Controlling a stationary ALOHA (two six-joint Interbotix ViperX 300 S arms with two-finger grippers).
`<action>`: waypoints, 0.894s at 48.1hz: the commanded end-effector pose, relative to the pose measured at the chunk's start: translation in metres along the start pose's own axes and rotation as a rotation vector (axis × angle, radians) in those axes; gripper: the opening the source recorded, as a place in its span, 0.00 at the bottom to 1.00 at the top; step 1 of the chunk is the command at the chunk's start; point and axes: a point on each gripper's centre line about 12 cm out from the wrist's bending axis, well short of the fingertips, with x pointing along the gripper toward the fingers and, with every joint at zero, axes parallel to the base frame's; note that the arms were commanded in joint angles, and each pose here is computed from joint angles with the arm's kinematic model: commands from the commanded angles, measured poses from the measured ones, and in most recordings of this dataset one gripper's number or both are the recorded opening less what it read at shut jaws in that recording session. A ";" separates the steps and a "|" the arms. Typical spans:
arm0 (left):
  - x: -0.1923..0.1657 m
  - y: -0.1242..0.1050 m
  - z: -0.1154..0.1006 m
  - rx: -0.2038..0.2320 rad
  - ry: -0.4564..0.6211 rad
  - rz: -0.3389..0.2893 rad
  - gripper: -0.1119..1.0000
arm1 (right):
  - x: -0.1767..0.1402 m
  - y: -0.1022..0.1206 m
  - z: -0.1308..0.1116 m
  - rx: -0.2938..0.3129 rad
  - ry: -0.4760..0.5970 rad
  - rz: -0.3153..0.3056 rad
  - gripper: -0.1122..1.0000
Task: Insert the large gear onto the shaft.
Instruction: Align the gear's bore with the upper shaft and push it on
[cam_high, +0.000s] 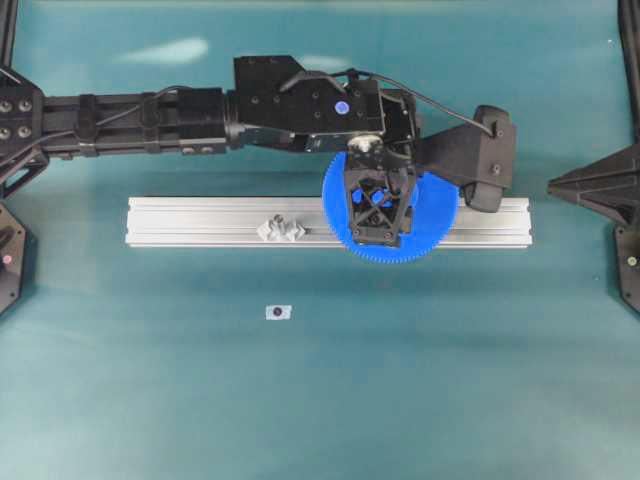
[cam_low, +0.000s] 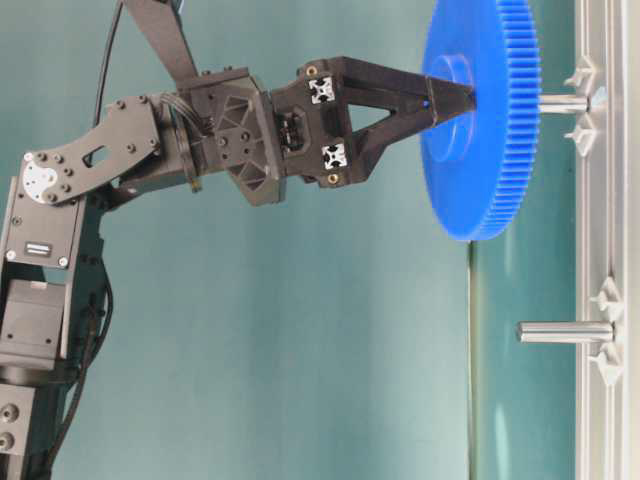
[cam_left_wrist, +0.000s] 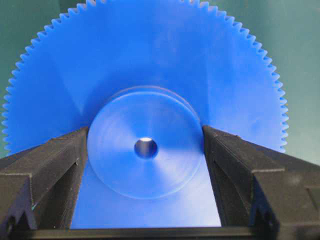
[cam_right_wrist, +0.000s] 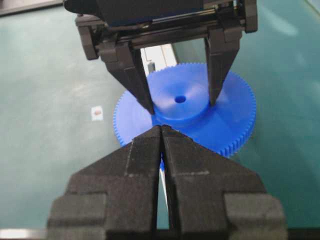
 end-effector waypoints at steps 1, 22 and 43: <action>-0.024 0.005 0.008 0.000 -0.058 0.019 0.79 | 0.000 0.000 0.006 0.011 -0.011 -0.001 0.17; -0.006 0.004 0.008 -0.001 -0.042 0.014 0.79 | 0.000 0.000 0.005 0.011 -0.011 -0.001 0.17; -0.003 0.023 0.004 -0.033 -0.050 0.029 0.79 | -0.001 0.000 0.005 0.011 -0.016 0.000 0.17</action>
